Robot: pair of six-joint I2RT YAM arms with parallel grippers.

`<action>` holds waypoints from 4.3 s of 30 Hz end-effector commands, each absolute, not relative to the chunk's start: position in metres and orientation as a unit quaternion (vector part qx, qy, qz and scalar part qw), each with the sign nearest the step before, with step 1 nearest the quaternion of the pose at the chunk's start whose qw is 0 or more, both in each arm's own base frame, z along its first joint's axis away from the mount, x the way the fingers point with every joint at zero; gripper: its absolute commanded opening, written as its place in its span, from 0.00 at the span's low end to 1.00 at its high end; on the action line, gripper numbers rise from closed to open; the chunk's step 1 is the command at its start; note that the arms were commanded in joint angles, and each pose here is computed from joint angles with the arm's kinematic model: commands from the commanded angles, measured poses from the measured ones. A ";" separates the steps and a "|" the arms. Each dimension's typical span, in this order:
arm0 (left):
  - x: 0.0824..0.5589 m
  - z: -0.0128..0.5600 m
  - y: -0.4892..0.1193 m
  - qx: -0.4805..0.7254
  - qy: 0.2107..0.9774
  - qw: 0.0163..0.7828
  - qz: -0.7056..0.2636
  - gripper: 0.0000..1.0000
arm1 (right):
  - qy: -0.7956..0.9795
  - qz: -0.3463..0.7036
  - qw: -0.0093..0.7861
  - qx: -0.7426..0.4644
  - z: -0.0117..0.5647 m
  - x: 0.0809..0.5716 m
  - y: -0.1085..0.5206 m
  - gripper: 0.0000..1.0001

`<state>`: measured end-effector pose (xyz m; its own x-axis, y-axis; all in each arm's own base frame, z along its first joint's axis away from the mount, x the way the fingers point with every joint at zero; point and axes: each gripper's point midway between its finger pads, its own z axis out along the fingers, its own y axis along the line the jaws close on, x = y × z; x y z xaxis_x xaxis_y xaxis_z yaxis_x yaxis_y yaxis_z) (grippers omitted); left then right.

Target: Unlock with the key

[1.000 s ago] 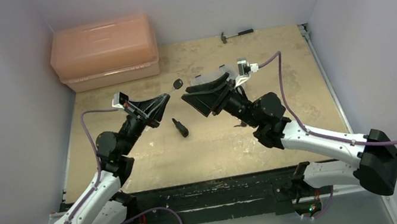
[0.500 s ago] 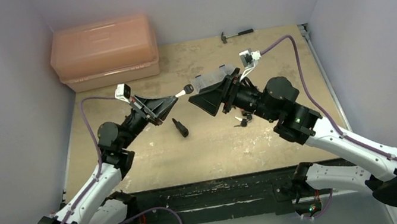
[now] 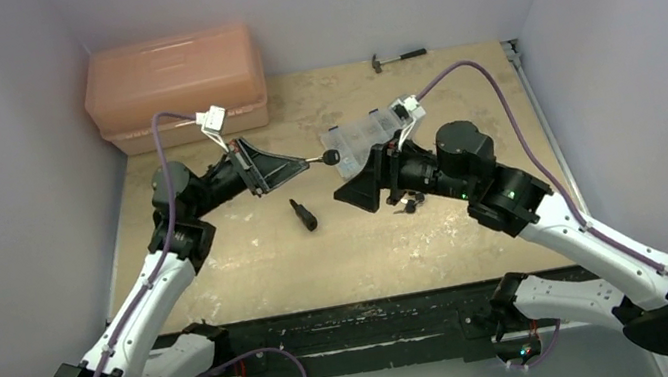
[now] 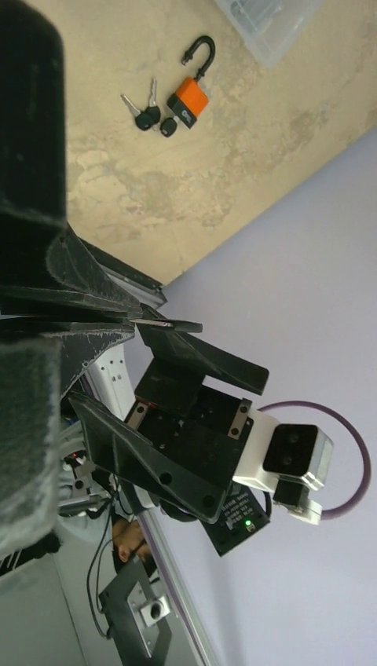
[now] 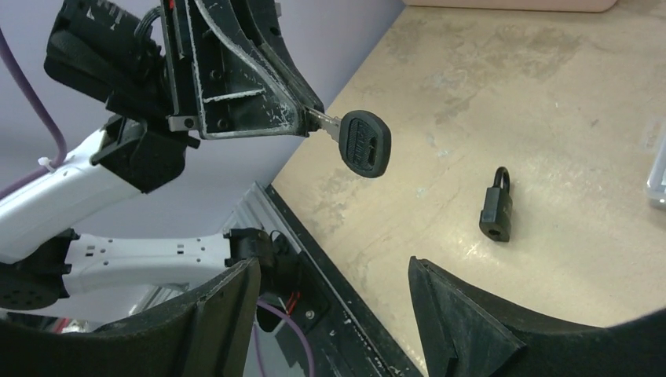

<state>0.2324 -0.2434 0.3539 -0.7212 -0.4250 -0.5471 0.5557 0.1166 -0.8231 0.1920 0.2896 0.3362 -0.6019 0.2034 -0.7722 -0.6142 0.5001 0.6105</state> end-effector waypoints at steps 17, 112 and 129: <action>0.203 0.392 -0.245 0.154 0.616 0.378 -0.673 0.00 | 0.639 0.599 0.433 -0.214 0.390 0.185 0.279 0.66; 0.241 0.319 -0.246 0.095 0.757 0.354 -0.541 0.63 | 0.662 0.521 0.509 -0.176 0.362 0.206 0.255 0.00; 0.298 0.189 -0.162 -0.138 0.911 0.336 -0.196 0.60 | 0.723 0.403 0.549 -0.119 0.316 0.223 0.213 0.00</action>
<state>0.2860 -0.1870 0.2028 -0.7646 -0.3793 -0.5211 0.0042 0.8055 -0.5926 0.2175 0.2257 0.3299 -0.4060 0.2928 -0.8657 -0.6502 0.5731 0.4988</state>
